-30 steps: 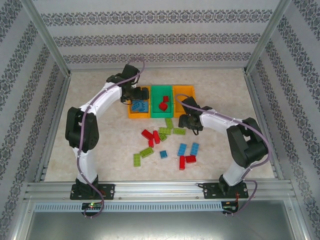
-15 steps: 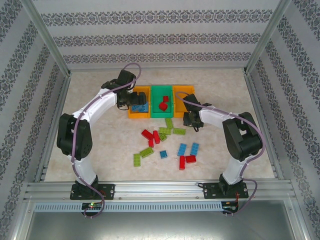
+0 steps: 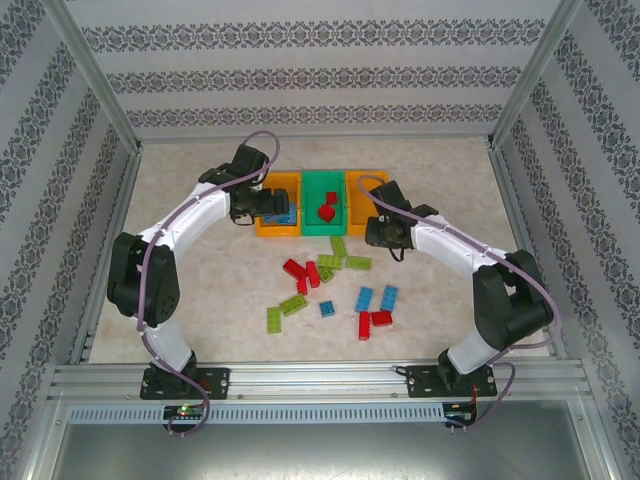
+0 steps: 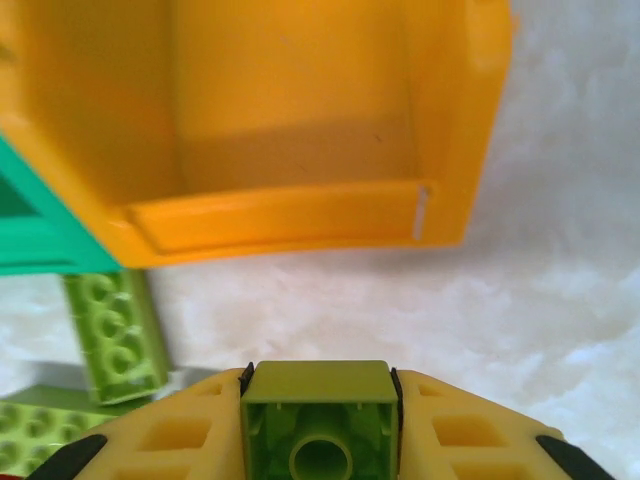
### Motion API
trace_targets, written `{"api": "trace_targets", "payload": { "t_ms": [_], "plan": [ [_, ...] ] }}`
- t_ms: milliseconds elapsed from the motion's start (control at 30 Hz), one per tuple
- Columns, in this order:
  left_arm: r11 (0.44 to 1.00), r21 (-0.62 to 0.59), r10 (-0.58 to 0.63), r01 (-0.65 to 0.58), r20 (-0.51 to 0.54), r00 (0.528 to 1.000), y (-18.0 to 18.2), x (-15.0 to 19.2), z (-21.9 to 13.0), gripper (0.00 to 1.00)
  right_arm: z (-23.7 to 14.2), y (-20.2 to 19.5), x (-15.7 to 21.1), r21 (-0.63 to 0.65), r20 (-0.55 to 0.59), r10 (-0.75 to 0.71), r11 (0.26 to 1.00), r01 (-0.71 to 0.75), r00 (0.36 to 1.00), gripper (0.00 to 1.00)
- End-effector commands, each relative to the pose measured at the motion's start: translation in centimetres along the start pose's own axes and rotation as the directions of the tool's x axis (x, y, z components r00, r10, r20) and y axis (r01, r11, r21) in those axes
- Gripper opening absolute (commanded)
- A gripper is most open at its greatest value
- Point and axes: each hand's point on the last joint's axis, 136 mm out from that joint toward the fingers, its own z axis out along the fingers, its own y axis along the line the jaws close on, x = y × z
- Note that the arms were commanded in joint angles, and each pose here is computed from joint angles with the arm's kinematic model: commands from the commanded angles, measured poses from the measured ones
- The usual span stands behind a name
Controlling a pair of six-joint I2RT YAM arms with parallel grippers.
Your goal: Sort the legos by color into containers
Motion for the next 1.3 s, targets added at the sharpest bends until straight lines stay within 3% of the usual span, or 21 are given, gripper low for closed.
{"api": "trace_targets", "payload": {
  "t_ms": [0, 267, 633, 967, 1100, 1267],
  "plan": [
    [1.000, -0.010, -0.013, 0.013, 0.025, 1.000, 0.9, 0.1, -0.9, 0.94, -0.8, 1.7, -2.5, -0.051, 0.033, -0.010, 0.999, 0.012, 0.999, 0.30],
    [1.000, 0.007, 0.011, -0.010, -0.011, 1.000, 1.1, 3.2, -0.7, 0.94, 2.9, 2.6, -7.0, -0.004, 0.030, 0.008, 1.000, -0.008, 1.000, 0.31],
    [0.989, 0.062, 0.134, -0.132, -0.039, 0.990, -2.6, 7.0, -0.5, 0.94, 5.6, 2.0, -7.4, 0.055, -0.003, 0.031, 0.998, -0.031, 1.000, 0.48],
    [0.990, 0.099, 0.106, -0.099, -0.076, 0.991, -4.7, 9.6, -0.4, 0.94, 2.6, 3.6, -7.2, -0.016, 0.019, 0.004, 1.000, -0.004, 1.000, 0.69],
    [0.992, 0.093, 0.097, -0.090, -0.080, 0.992, -4.5, 9.9, 0.0, 0.94, 0.1, 3.3, -4.9, -0.004, 0.013, -0.029, 1.000, 0.029, 0.999, 0.79],
    [0.989, 0.106, 0.112, -0.105, -0.065, 0.992, -4.8, 9.7, -0.4, 0.95, -2.7, 1.4, -0.2, 0.026, -0.008, -0.034, 0.999, 0.034, 0.999, 0.82]
  ]
}}
